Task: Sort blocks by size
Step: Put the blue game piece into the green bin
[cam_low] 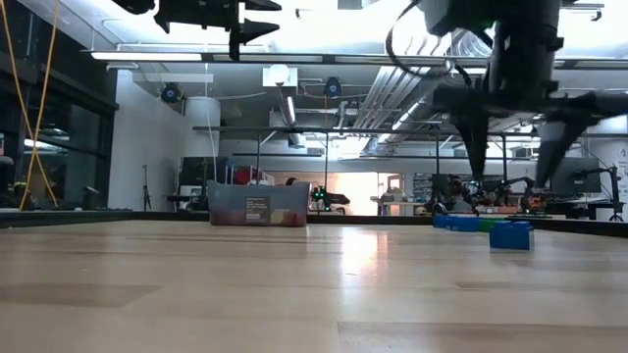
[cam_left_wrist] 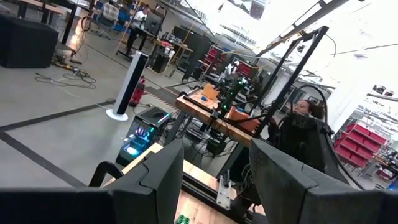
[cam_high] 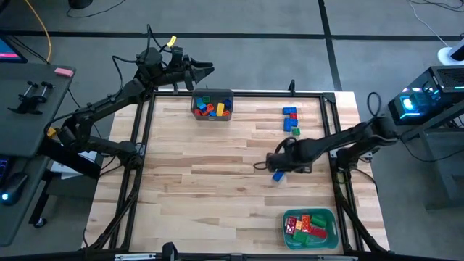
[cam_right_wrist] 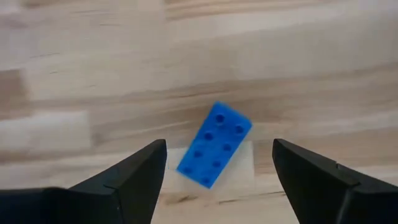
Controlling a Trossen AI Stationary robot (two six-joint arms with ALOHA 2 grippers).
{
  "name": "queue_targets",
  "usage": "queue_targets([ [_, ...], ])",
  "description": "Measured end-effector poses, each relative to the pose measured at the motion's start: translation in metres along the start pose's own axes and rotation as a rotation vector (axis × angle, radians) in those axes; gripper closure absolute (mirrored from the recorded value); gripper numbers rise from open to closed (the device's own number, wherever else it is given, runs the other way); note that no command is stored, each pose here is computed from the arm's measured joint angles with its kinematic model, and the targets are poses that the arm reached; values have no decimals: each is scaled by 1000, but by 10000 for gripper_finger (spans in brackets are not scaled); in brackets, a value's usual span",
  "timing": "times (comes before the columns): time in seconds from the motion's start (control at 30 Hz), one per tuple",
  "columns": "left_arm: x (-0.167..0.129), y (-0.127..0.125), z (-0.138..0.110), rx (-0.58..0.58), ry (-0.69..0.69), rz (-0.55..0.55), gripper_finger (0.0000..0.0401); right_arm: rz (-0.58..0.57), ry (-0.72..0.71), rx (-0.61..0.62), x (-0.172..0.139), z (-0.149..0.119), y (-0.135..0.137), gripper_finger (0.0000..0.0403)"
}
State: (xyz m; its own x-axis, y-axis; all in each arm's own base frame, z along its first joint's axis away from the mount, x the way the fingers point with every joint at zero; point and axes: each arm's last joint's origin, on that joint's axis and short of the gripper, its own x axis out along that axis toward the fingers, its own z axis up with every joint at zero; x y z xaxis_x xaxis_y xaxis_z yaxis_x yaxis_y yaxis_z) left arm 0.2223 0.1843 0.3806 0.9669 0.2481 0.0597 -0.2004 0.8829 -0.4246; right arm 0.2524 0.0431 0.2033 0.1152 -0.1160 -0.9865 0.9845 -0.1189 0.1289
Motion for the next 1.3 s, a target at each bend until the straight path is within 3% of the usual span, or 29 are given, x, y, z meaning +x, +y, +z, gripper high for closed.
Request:
queue_targets([
  [0.2, 0, 0, 0, -25, 0, 0, 230, -93, -28, 101, 33, -16, 7, 129],
  [0.47, 0, 0, 0, -24, 3, -5, 230, -99, 26, 127, 64, -27, 20, 132],
  [0.67, 0, 0, 0, 0, 3, -6, 230, -110, 3, 92, 69, -26, 22, 140],
  [0.77, 0, 0, 0, 5, 3, -8, 230, -123, -20, 43, 66, -22, 21, 170],
  [0.97, -1, 6, 2, -16, -15, 38, 230, -194, -91, -116, 53, -17, 22, 277],
  [1.1, -2, 8, 3, -22, -36, 76, 230, -191, -124, -261, 31, -15, 22, 289],
  [1.3, -2, 9, 3, -30, -55, 113, 230, -111, -166, -396, -31, -16, 9, 289],
])
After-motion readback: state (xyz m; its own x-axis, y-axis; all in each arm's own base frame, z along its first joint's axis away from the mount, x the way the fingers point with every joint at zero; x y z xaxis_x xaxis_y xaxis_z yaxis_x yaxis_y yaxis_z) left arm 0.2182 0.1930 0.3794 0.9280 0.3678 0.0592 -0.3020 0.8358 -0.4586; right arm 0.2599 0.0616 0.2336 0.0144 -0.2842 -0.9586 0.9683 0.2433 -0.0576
